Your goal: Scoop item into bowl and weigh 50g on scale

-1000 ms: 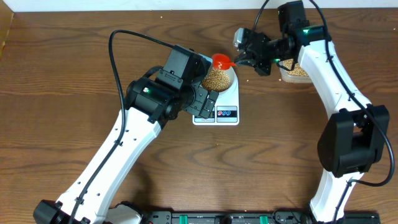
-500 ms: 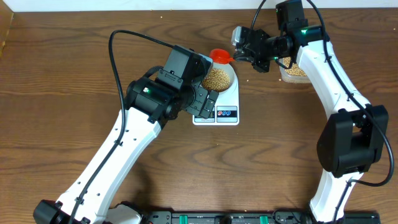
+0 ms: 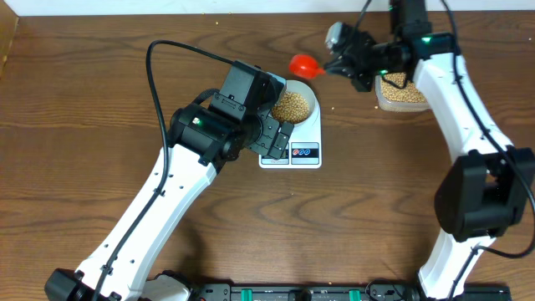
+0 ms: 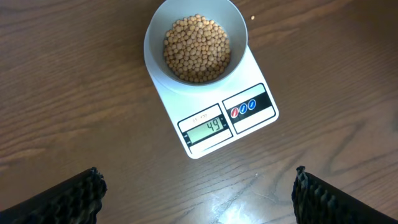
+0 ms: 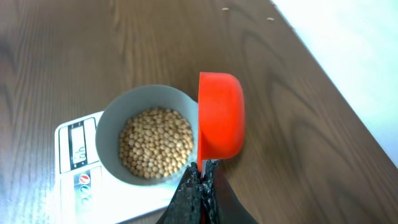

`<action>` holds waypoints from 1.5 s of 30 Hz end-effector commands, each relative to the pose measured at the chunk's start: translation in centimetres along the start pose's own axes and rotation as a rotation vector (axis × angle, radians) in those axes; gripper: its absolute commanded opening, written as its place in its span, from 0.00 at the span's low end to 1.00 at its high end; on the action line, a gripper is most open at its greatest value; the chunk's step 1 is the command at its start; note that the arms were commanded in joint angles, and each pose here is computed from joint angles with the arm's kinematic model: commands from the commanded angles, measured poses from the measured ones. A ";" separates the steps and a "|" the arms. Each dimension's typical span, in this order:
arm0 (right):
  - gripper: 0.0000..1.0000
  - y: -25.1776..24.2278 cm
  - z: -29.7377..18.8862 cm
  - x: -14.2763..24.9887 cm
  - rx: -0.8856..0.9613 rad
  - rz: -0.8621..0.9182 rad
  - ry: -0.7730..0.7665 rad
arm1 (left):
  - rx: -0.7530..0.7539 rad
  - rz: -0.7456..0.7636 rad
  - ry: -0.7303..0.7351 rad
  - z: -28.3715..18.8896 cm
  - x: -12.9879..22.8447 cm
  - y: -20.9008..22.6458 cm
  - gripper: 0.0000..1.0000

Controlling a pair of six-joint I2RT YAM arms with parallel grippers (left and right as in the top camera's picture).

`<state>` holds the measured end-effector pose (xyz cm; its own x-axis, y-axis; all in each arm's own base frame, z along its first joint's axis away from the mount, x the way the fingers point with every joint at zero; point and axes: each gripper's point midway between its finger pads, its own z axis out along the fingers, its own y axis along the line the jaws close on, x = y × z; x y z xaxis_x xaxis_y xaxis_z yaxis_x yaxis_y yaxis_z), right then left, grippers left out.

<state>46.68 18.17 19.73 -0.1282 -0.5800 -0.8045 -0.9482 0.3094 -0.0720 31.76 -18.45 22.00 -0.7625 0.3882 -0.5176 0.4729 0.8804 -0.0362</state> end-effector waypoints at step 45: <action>0.01 -4.6 -9.3 16.4 0.392 0.919 0.415 | 0.000 0.008 0.020 0.5 0.5 0.1 0.98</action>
<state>46.19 0.33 13.27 -0.8875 -0.2085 -0.4110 -0.3129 0.9273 0.2053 31.76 -18.45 22.00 -0.7625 0.3882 -0.5176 0.4729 0.8804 -0.0362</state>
